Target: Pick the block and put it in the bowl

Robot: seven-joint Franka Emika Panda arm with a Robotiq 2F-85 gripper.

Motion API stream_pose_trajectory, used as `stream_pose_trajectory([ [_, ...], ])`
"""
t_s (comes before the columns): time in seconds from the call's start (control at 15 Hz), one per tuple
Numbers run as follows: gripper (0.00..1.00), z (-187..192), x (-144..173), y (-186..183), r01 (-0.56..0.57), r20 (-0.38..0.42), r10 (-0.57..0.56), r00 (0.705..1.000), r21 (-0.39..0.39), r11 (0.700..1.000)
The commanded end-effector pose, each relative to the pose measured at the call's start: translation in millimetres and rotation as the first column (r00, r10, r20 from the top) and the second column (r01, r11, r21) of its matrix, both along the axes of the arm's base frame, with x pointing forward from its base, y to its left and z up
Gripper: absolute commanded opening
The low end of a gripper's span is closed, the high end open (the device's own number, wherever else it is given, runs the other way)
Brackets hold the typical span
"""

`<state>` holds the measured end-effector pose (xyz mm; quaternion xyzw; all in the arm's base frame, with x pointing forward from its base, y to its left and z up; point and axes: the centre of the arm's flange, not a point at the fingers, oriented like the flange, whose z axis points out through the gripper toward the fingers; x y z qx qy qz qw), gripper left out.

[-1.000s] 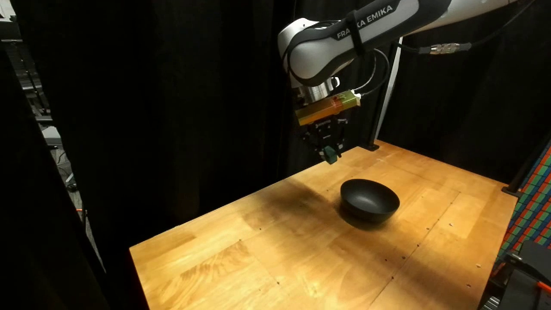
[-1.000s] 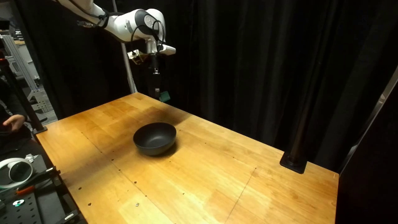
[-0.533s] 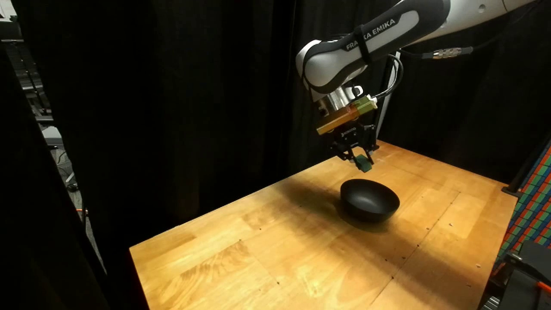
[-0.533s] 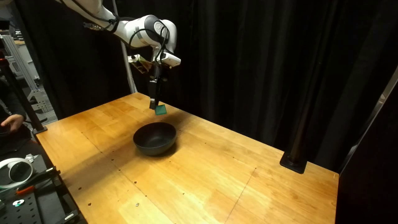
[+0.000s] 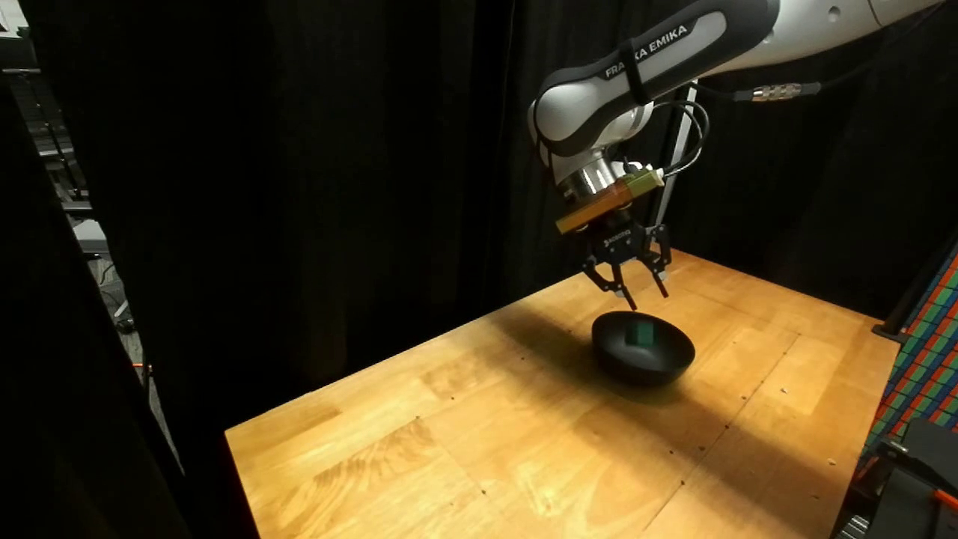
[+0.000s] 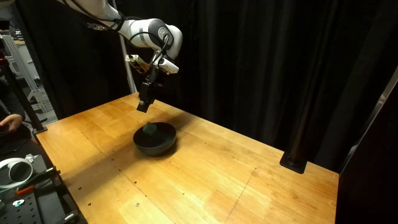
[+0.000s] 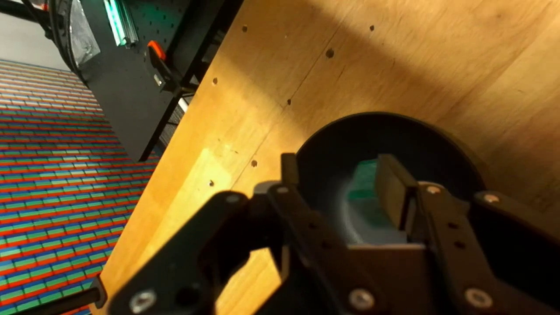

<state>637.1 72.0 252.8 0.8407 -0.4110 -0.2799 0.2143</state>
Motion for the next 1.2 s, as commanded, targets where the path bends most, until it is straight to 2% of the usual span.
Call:
stream_pose_trajectory([
  [0.0,0.82,34.0,-5.9,1.0,0.032,0.065,-0.036,0.997,0.059,0.998],
  [0.07,0.89,47.3,-8.6,-0.1,0.023,0.097,-0.03,0.995,0.074,0.997],
  [0.2,1.0,85.2,-15.8,-7.4,-0.041,0.208,0.019,0.978,0.102,0.994],
  [0.4,1.0,145.5,-29.8,-26.4,-0.135,0.339,0.089,0.937,0.116,0.984],
  [0.6,1.0,189.9,-48.0,-51.9,-0.231,0.456,0.139,0.879,0.153,0.961],
  [0.8,1.0,207.0,-62.7,-82.3,-0.328,0.547,0.17,0.82,0.204,0.922],
  [0.93,1.0,212.6,-71.1,-98.6,-0.394,0.583,0.188,0.791,0.249,0.885],
  [1.0,1.0,213.4,-75.1,-104.0,-0.417,0.593,0.183,0.784,0.285,0.863],
  [1.07,1.0,211.8,-51.0,-94.1,-0.357,0.552,0.181,0.814,0.229,0.906],
  [1.13,1.0,211.9,-56.5,-100.8,-0.375,0.561,0.182,0.808,0.251,0.893],
])
